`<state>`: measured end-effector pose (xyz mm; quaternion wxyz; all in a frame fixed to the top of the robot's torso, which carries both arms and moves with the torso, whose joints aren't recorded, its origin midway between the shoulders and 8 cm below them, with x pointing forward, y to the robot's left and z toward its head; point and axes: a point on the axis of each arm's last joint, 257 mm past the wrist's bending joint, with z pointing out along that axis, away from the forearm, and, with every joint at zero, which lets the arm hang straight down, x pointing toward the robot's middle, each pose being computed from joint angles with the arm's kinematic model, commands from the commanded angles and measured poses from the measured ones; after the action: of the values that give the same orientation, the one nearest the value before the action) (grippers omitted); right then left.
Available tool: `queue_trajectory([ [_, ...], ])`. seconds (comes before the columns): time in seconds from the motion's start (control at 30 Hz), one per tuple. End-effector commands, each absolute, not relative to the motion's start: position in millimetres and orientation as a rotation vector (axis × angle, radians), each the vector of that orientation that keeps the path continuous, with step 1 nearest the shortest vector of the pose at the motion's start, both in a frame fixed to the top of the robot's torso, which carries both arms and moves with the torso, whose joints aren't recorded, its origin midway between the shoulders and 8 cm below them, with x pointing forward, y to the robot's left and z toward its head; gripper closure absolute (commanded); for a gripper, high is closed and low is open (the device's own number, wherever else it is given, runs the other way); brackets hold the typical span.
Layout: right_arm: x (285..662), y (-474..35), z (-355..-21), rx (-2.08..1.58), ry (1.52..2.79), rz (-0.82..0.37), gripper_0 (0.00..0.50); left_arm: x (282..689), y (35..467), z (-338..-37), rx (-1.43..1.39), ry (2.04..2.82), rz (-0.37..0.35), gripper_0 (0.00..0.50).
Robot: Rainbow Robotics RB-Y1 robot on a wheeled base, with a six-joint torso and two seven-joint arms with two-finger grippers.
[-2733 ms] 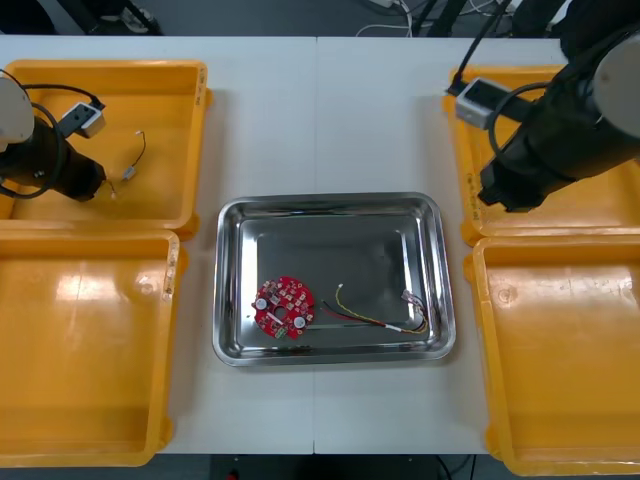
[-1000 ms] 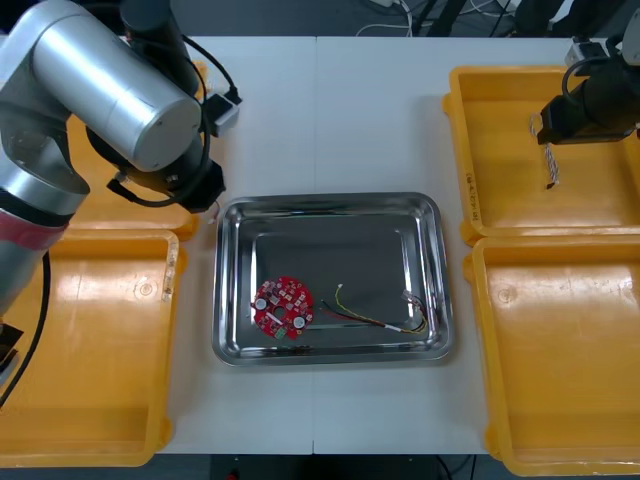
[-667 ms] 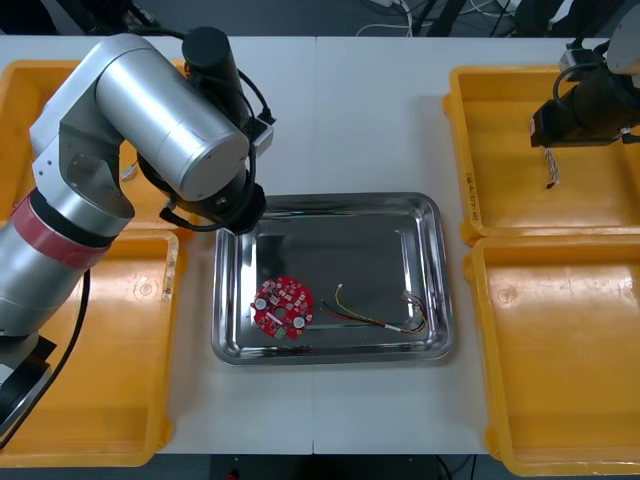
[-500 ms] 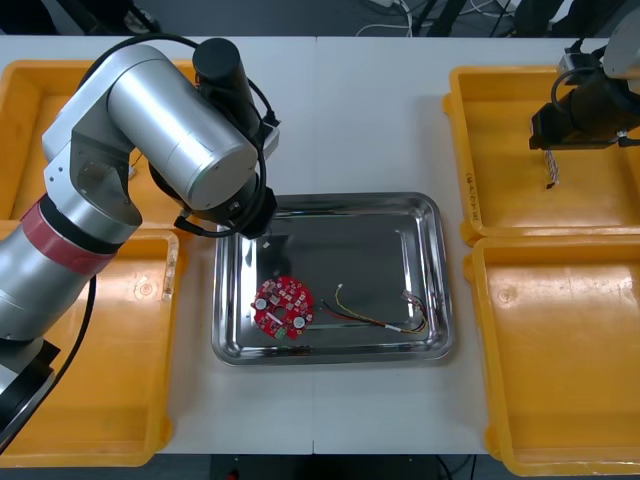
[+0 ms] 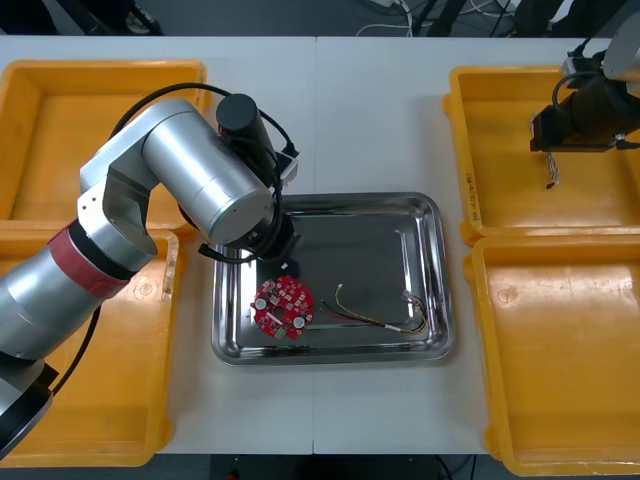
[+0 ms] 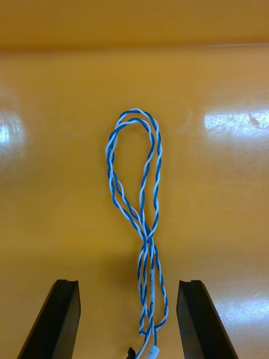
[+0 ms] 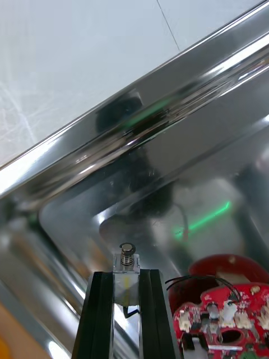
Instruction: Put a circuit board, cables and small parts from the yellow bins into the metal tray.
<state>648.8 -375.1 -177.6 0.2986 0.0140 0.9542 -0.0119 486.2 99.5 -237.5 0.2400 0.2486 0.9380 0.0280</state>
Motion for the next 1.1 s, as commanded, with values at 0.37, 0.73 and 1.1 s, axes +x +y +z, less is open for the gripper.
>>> queue_trajectory([
  [0.37, 666.9, -390.8, -151.9, 0.032, 2.444, -0.025, 0.0, 479.1, 82.7, -254.8, 0.7, 2.582, 0.029, 0.5],
  [0.73, 665.1, -399.3, -169.5, 0.072, 2.439, -0.015, 0.0, 478.8, 82.9, -255.9, 0.71, 2.58, 0.026, 0.045],
  [1.1, 662.8, -401.2, -185.0, 0.084, 2.43, 0.011, 0.0, 482.9, 89.3, -251.1, 0.703, 2.574, 0.049, 0.039],
])
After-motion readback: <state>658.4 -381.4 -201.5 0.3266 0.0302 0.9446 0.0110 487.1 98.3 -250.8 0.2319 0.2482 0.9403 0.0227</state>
